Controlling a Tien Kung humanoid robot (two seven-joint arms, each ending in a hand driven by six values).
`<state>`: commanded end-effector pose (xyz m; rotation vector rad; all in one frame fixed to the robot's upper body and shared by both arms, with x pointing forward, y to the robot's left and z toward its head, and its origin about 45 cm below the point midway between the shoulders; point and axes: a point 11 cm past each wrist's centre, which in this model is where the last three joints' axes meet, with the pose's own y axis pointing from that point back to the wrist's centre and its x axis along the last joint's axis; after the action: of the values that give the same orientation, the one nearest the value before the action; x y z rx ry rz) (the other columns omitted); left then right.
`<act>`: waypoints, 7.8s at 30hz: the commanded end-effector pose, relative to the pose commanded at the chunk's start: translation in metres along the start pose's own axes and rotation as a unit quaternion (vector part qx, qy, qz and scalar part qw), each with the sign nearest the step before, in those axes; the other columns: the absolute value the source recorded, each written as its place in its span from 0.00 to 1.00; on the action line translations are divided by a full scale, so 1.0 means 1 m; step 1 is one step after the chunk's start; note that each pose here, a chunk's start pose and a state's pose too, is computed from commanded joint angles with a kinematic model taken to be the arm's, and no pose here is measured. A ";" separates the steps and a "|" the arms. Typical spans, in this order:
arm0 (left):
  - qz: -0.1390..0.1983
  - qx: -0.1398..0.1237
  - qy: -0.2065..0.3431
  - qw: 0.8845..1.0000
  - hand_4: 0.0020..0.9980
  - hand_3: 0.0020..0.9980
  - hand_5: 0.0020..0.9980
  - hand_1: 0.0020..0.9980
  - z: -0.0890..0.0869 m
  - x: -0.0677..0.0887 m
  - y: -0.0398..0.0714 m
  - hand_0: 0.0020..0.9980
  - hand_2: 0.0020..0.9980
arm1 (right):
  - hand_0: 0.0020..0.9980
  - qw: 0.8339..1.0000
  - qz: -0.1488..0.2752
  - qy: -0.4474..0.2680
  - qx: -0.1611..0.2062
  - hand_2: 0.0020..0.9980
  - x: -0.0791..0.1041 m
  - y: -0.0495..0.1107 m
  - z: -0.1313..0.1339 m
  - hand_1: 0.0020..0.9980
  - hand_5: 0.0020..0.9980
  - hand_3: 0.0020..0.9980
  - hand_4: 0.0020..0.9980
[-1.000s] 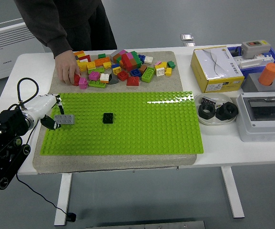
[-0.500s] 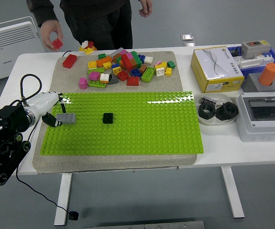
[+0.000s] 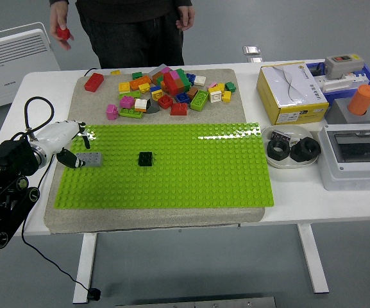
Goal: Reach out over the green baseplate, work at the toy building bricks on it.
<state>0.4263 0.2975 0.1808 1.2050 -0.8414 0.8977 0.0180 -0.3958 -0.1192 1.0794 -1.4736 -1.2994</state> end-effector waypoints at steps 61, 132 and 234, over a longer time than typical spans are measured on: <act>-0.037 0.027 -0.002 0.999 0.64 0.57 0.00 1.00 -0.010 -0.021 0.000 1.00 1.00 | 0.69 1.000 0.004 0.004 0.001 0.82 0.002 0.000 0.000 0.67 1.00 0.95 0.89; -0.017 0.010 -0.021 1.000 0.84 0.48 0.00 1.00 -0.006 -0.001 -0.005 1.00 0.95 | 0.69 1.000 0.004 0.005 0.006 0.81 0.002 0.000 -0.005 0.67 1.00 0.95 0.90; -0.087 -0.023 0.112 0.990 0.63 0.51 0.00 1.00 0.063 -0.014 -0.029 1.00 0.97 | 0.69 0.999 0.020 0.019 0.026 0.80 0.024 0.006 -0.019 0.65 1.00 0.94 0.91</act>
<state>0.4430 0.2304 0.1672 1.0950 -0.5652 0.8478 0.0297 -0.4230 -0.1099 1.0964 -1.5000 -1.2123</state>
